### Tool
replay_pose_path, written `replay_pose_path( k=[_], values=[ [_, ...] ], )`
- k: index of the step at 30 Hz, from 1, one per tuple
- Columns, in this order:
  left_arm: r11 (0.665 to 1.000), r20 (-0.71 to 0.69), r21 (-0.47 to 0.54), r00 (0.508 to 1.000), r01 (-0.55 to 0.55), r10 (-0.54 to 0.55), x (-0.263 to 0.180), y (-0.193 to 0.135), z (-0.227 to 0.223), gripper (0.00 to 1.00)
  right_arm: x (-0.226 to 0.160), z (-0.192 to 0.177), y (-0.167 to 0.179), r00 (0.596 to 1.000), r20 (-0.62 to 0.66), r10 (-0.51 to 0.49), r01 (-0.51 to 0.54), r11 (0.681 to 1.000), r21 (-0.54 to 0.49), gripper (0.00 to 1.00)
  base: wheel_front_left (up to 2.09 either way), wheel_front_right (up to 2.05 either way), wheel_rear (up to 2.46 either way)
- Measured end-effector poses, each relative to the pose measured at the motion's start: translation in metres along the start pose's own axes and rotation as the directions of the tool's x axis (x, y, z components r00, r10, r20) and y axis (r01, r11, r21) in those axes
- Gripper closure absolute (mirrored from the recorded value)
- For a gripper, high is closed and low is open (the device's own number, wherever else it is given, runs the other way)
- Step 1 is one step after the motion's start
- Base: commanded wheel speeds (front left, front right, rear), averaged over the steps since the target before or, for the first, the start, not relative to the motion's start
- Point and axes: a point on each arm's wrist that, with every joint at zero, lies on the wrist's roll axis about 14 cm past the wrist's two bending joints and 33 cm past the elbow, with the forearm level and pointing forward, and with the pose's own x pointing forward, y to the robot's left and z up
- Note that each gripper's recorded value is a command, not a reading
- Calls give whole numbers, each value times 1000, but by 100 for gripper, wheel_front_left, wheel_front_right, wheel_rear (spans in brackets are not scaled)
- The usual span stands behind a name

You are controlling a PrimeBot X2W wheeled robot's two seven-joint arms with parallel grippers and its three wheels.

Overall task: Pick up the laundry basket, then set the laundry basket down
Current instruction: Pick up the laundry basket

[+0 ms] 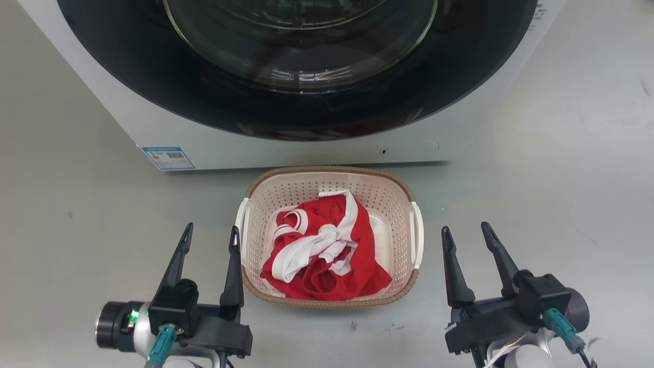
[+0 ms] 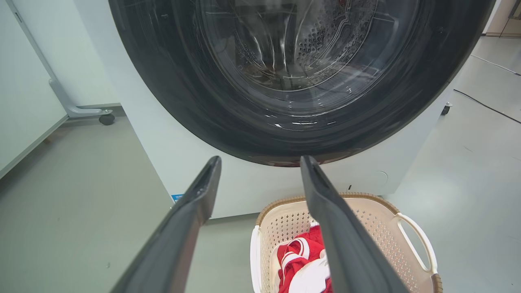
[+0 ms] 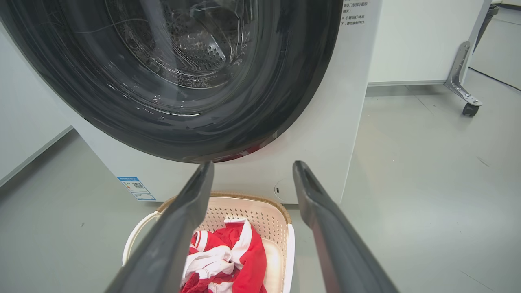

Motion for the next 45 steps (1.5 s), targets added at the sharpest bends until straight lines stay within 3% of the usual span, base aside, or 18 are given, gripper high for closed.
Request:
replay_pose_path(
  k=[16,29,38,45],
  values=[
    [999,-180,-2,983,43,-43,71,-4,-78,0,67,-68,-34,990,-135,-39,36,999,-27,0,0,0,0],
    [1000,-353,11,935,12,-8,101,13,-161,0,111,-135,-56,968,-244,-61,55,998,-33,0,0,0,0],
    [1000,-472,18,881,4,5,100,22,-219,0,109,-202,-68,919,-386,-86,78,996,-36,0,0,0,0],
    [1000,-536,16,844,-17,23,90,31,-246,0,105,-234,-65,887,-456,-75,67,997,-34,0,0,0,0]
  ],
)
